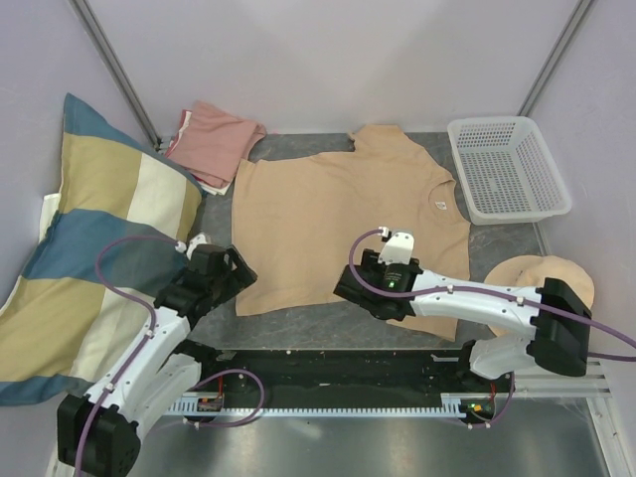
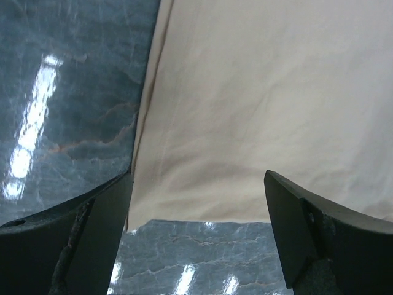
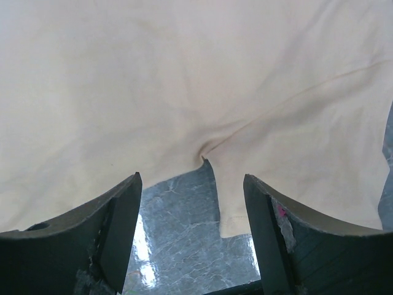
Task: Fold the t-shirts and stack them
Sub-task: Flatten out the tshirt
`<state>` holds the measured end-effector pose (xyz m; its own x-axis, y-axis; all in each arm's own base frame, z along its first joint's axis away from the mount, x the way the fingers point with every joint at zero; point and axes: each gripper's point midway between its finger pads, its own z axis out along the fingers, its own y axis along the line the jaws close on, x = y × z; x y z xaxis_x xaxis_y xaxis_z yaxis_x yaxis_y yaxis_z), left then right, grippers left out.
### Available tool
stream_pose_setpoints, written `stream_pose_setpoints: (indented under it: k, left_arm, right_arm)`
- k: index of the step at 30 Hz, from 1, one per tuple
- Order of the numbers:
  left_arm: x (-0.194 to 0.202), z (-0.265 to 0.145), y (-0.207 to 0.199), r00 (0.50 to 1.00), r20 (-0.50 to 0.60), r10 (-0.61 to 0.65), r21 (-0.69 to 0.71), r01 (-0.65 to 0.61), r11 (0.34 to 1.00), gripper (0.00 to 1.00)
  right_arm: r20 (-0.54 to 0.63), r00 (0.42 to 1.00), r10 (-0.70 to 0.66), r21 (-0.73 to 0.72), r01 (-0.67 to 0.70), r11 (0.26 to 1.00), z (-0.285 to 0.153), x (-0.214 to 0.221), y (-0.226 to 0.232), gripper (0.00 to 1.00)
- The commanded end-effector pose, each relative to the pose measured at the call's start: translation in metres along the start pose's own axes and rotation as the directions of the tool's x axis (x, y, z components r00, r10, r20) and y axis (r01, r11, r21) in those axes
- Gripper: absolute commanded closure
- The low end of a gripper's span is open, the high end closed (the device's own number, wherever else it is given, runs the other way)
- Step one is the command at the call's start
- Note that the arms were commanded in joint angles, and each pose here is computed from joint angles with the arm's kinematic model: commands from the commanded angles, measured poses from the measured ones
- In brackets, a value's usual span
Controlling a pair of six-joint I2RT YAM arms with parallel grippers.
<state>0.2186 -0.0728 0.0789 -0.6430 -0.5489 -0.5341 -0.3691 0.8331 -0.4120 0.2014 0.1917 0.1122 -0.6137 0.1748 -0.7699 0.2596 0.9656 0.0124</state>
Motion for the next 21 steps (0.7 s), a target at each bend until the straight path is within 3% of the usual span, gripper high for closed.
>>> stream_pose_setpoints:
  k: [1,10,17,21]
  left_arm:
    - [0.021,-0.002,0.014,0.995,-0.026,-0.094,-0.100,0.091,0.991,0.05]
    - [0.063,-0.010,0.016,0.995,-0.061,-0.081,-0.257,0.062,0.965,0.05]
    - [0.044,-0.027,0.043,0.996,0.059,-0.060,-0.377,0.078,0.923,0.06]
    - [0.036,-0.031,0.047,0.992,0.105,-0.070,-0.374,0.105,0.921,0.15]
  right_arm:
    - [0.094,0.995,0.011,-0.050,-0.006,0.999,-0.016,-0.038,0.006,0.24]
    - [0.104,0.994,-0.015,-0.123,0.028,0.992,-0.020,-0.043,0.021,0.24]
    - [0.081,0.996,-0.035,-0.173,0.048,0.984,-0.018,-0.035,0.033,0.24]
    - [0.065,0.997,-0.051,-0.186,0.062,0.981,-0.015,-0.028,0.037,0.24]
